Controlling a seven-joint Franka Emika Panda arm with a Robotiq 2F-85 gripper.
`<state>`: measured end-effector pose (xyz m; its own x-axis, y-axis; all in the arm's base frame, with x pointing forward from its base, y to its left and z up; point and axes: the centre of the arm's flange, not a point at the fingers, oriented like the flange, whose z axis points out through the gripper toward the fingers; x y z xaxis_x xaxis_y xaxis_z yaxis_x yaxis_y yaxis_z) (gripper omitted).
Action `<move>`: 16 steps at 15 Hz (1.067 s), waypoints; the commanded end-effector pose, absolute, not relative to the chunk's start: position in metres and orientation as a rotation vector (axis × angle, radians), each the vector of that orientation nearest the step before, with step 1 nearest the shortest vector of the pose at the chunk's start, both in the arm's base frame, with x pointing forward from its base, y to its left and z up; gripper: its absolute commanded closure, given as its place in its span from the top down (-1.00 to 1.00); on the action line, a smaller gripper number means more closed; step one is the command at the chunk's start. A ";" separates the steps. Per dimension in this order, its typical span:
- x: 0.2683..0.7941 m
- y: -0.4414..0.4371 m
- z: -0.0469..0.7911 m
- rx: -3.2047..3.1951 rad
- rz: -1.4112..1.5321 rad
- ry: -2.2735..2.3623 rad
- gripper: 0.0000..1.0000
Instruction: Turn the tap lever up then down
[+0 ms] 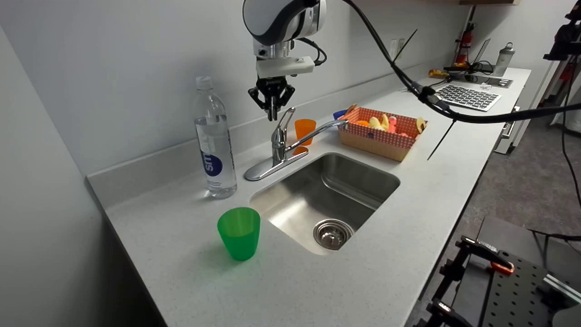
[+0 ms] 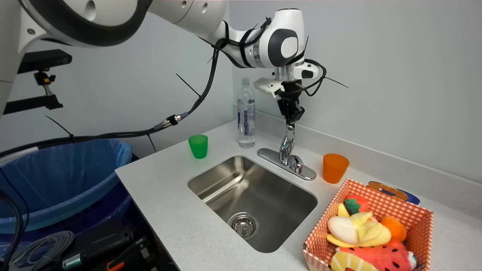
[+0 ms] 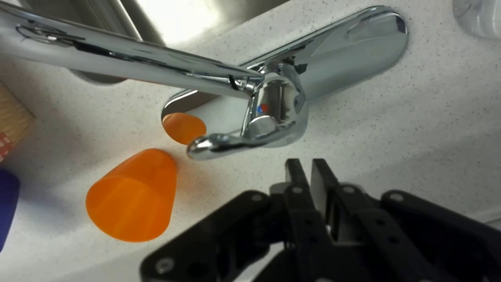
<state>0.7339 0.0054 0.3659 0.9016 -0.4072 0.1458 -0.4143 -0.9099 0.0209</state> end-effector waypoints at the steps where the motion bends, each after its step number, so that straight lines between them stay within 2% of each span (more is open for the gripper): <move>1: 0.716 0.008 0.364 3.014 0.194 -0.717 -1.00; 10: 0.692 0.013 0.383 3.034 0.212 -0.735 -1.00; 16: 0.704 -0.041 0.410 2.940 0.282 -0.916 -1.00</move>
<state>0.7065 -0.0192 0.4041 0.8594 -0.4831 0.1673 -0.4912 -0.8710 0.0082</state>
